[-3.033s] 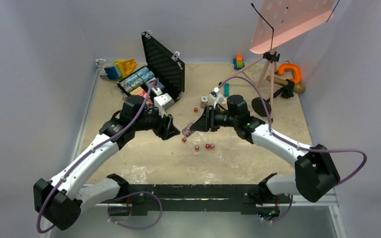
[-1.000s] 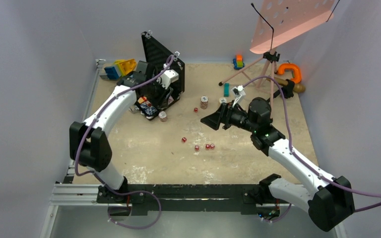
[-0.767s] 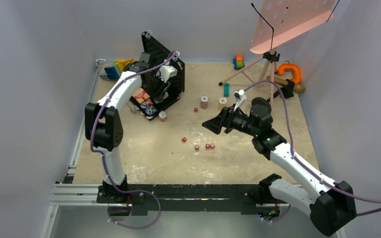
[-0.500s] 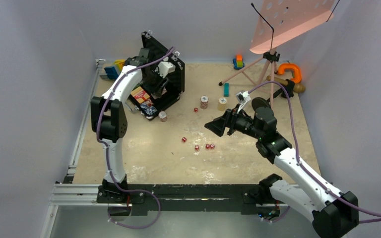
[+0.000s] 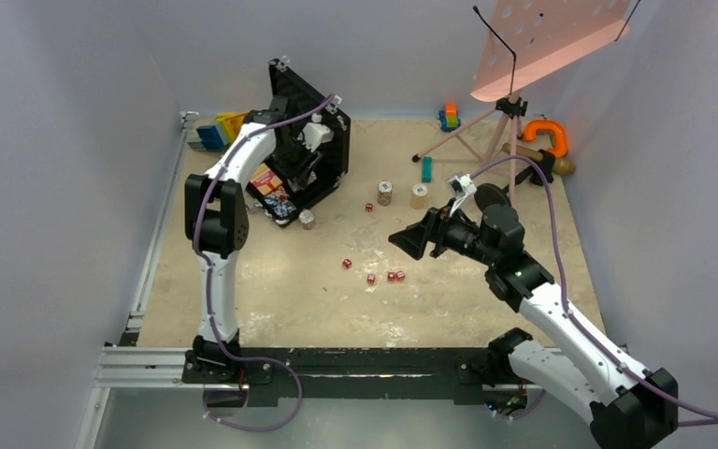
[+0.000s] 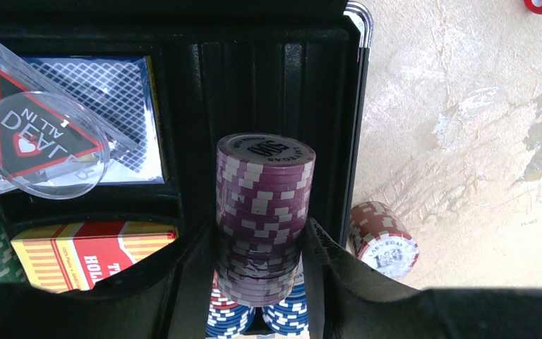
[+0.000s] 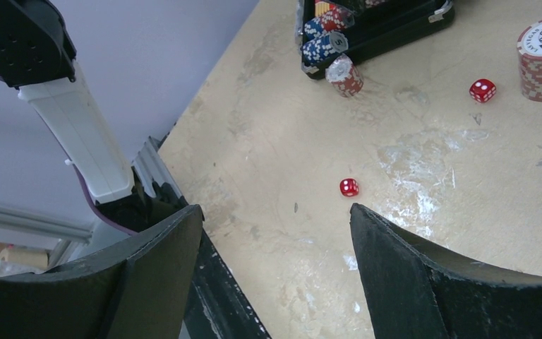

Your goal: Pack up texas hold em set

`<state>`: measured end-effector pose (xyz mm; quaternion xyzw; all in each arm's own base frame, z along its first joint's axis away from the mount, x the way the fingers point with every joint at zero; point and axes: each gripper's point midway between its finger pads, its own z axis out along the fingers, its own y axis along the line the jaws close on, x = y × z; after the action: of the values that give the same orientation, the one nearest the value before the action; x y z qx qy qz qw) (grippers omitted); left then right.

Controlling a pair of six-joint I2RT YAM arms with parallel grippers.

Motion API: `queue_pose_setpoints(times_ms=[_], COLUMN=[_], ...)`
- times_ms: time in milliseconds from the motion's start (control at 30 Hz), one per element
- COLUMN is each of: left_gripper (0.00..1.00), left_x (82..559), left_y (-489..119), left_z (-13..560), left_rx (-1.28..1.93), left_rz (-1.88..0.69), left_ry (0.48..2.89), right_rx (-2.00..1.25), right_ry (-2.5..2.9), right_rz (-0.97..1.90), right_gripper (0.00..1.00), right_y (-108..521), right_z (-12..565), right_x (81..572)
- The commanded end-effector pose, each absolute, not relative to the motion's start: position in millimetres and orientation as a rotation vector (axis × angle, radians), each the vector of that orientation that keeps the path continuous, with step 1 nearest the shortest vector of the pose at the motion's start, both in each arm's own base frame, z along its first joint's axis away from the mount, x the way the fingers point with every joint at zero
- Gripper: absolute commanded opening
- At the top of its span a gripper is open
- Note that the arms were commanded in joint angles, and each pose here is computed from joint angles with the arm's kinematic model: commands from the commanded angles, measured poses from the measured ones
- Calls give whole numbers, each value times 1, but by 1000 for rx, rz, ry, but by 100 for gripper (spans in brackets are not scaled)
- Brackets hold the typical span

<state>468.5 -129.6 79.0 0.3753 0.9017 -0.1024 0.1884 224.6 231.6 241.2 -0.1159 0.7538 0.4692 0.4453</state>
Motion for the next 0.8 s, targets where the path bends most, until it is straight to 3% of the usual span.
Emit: queue_pose_setpoints(times_ms=[0, 533, 767], left_gripper=[0, 0, 9], left_x=[490, 496, 496], left_y=[-132, -112, -109], left_z=[95, 77, 71], left_rx=[1071, 1027, 1009], left_rz=[-264, -207, -189], left_ry=[2446, 2498, 2521], right_rx=[-288, -280, -277], right_ry=[1862, 1867, 1868], right_rz=[1142, 1135, 1136], right_gripper=[80, 80, 80], right_y=[230, 228, 228], right_z=[241, 237, 237], right_x=[226, 225, 225])
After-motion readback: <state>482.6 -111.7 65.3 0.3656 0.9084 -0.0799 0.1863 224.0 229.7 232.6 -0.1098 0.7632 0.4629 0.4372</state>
